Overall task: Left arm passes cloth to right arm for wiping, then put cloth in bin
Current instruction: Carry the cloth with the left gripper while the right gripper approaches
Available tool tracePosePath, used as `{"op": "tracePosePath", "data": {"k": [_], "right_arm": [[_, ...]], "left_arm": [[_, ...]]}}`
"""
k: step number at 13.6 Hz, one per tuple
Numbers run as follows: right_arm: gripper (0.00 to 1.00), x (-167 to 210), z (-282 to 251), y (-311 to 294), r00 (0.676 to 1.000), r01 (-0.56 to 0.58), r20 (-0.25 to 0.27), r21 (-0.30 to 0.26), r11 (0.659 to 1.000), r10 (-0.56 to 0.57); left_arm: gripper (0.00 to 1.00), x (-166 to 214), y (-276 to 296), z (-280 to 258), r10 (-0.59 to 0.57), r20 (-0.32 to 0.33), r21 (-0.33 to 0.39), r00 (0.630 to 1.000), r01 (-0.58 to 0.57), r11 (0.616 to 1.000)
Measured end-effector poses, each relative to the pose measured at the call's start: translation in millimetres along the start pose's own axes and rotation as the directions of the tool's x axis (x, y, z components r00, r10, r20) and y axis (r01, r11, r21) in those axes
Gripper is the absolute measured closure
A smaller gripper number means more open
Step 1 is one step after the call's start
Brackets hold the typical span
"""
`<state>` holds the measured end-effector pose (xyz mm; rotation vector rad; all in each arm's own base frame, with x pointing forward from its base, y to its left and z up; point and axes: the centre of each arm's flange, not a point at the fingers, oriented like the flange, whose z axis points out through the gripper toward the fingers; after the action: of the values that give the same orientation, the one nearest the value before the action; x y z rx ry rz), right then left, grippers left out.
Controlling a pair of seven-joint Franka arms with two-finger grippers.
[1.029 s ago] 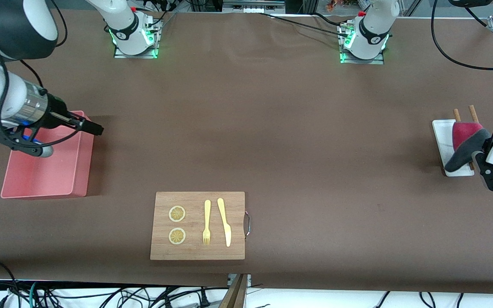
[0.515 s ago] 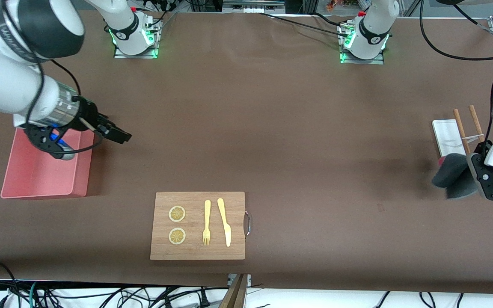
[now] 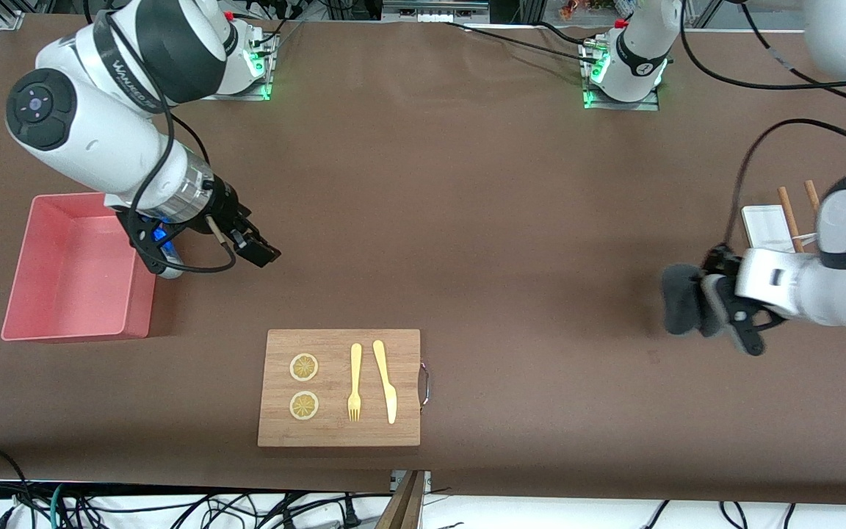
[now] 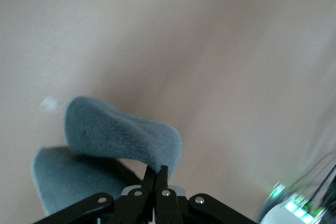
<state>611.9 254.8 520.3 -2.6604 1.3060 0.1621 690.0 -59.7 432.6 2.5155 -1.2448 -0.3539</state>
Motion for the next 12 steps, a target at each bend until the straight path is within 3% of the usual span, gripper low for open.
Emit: {"op": "tracePosePath", "data": {"k": [3,6,9,12], "right_arm": [[0.00,-16,12,-15,0.997,-0.073,0.035,0.049,0.996,0.072],[0.00,-33,30,-29,0.993,-0.108,0.054,0.080,0.991,0.104],[0.00,-56,52,-42,0.986,-0.157,0.063,0.091,0.983,0.152],[0.00,-76,67,-51,0.976,-0.212,0.071,0.104,0.972,0.206]], "left_arm": [[0.97,60,60,12,-0.166,-0.039,-0.097,0.985,0.162,0.982],[0.97,98,105,17,-0.372,-0.041,-0.249,0.927,0.352,0.902],[0.97,134,147,17,-0.546,-0.009,-0.411,0.838,0.495,0.765],[0.97,166,175,18,-0.657,0.081,-0.594,0.749,0.566,0.572]]}}
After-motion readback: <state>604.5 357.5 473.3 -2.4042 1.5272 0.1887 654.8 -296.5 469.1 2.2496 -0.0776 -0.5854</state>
